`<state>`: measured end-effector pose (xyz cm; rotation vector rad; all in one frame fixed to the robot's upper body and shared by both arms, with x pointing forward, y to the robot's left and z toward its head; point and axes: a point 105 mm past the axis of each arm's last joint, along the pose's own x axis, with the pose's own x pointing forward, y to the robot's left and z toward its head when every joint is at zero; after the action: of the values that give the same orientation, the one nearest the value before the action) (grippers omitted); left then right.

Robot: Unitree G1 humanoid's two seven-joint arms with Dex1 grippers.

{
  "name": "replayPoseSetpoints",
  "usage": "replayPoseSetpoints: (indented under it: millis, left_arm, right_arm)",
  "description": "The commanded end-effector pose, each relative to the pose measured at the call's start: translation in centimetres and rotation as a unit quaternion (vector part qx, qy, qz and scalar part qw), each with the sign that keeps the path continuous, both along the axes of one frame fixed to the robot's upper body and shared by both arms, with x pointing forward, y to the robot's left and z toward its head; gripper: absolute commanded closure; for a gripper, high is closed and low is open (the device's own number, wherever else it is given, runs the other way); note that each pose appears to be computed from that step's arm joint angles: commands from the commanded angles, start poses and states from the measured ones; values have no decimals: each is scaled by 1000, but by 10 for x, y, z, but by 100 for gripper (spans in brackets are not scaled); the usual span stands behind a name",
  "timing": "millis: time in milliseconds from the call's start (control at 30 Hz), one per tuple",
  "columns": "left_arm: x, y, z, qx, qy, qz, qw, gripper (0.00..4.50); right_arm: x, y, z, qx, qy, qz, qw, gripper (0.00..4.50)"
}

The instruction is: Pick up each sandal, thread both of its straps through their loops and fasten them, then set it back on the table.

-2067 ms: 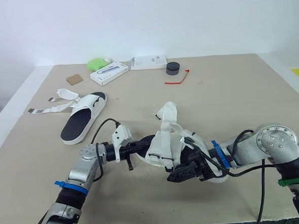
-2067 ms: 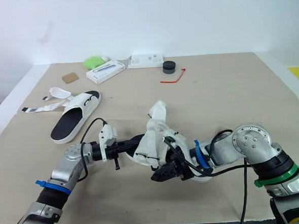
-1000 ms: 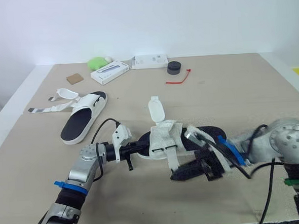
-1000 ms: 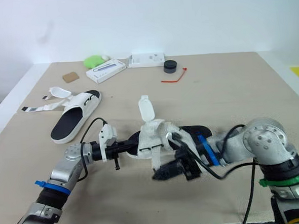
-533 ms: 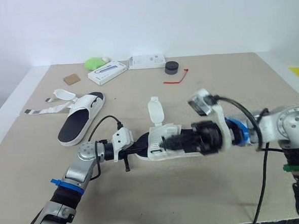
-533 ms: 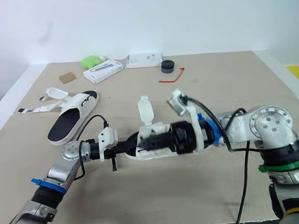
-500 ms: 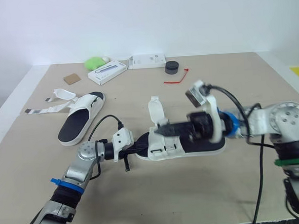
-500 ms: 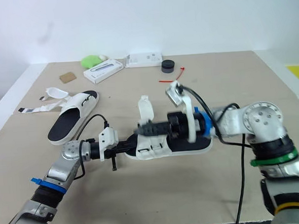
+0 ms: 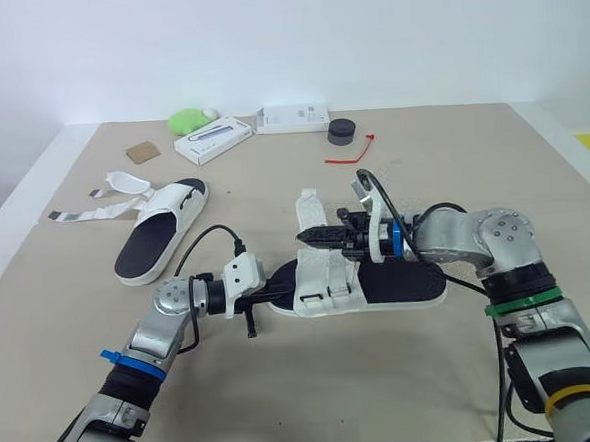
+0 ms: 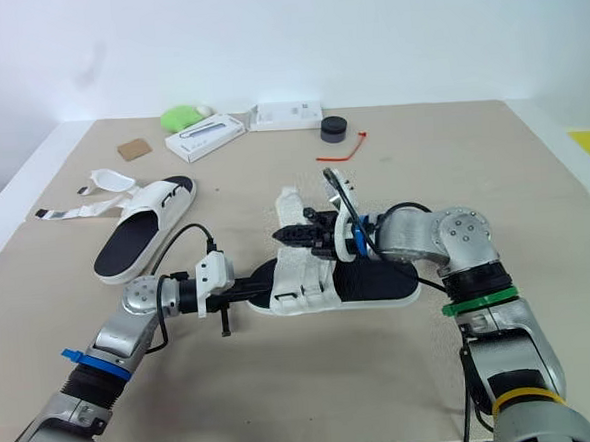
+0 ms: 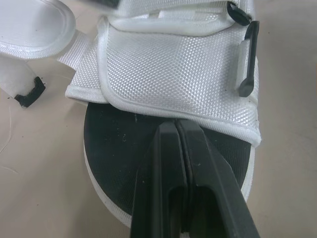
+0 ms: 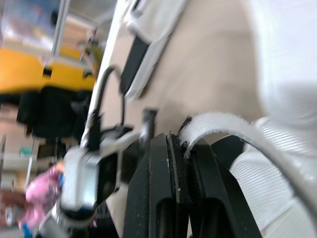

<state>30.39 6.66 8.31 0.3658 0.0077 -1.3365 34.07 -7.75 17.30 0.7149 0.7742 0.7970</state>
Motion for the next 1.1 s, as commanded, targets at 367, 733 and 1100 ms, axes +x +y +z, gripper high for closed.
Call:
replayPoseSetpoints:
  millis: [367, 733, 1100]
  left_arm:
    - [-33, 28, -87, 140, 124, -13, 982, 450]
    - [-34, 29, -87, 140, 127, -10, 982, 450]
    - [-34, 28, -88, 138, 130, -11, 982, 450]
  right_arm:
    - [3, -13, 9, 44, 7, -47, 998, 449]
    - [11, -46, -66, -77, 104, -183, 975, 249]
    - [31, -45, 1, 14, 21, -167, 986, 119]
